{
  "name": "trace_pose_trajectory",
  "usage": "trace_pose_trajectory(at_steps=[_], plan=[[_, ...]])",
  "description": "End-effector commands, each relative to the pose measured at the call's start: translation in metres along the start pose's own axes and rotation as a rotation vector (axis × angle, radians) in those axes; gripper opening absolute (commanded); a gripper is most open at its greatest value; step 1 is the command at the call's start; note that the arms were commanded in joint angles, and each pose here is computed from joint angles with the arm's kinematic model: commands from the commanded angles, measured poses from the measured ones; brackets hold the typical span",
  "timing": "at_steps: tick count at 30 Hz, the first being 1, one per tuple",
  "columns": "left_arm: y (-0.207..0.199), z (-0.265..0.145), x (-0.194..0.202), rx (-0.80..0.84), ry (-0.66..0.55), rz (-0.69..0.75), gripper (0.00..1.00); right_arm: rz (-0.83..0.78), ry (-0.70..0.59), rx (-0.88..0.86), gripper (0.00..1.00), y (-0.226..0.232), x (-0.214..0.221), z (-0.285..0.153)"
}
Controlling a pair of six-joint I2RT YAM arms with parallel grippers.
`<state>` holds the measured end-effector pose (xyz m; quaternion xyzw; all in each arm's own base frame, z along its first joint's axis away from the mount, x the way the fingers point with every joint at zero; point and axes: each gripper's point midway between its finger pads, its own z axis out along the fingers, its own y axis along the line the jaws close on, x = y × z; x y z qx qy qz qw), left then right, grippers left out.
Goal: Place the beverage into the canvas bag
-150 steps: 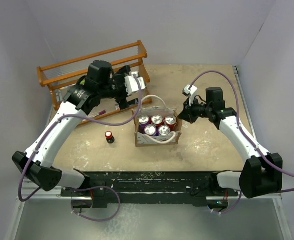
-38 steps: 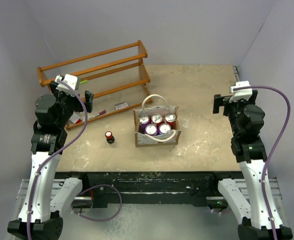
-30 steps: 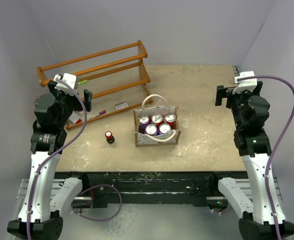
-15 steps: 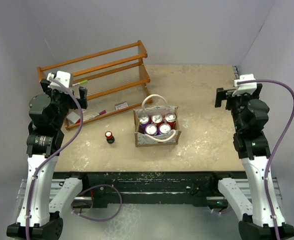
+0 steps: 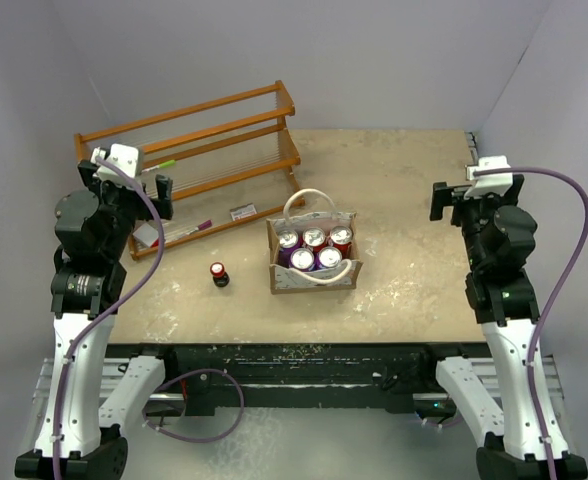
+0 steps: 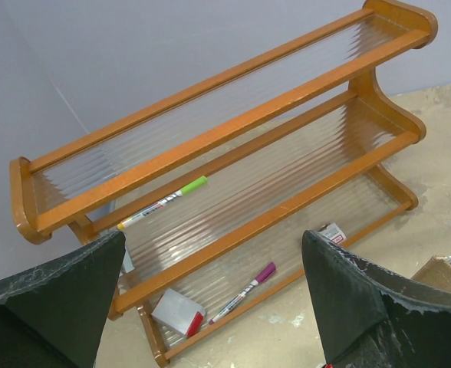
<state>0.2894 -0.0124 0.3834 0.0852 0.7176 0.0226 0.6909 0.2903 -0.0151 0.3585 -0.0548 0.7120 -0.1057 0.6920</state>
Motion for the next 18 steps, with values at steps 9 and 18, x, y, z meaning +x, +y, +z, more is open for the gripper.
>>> trace_pose_trajectory(at_steps=[9,18], plan=[[-0.0026,0.0013,-0.0078,0.023,-0.04,-0.008,0.99,-0.015,-0.05,0.011,1.0,-0.0029,-0.0099,0.0031],[-0.0063,0.0014,-0.008,0.044,-0.041,-0.009,0.99,-0.017,-0.044,0.005,1.0,-0.0014,-0.0078,0.005]])
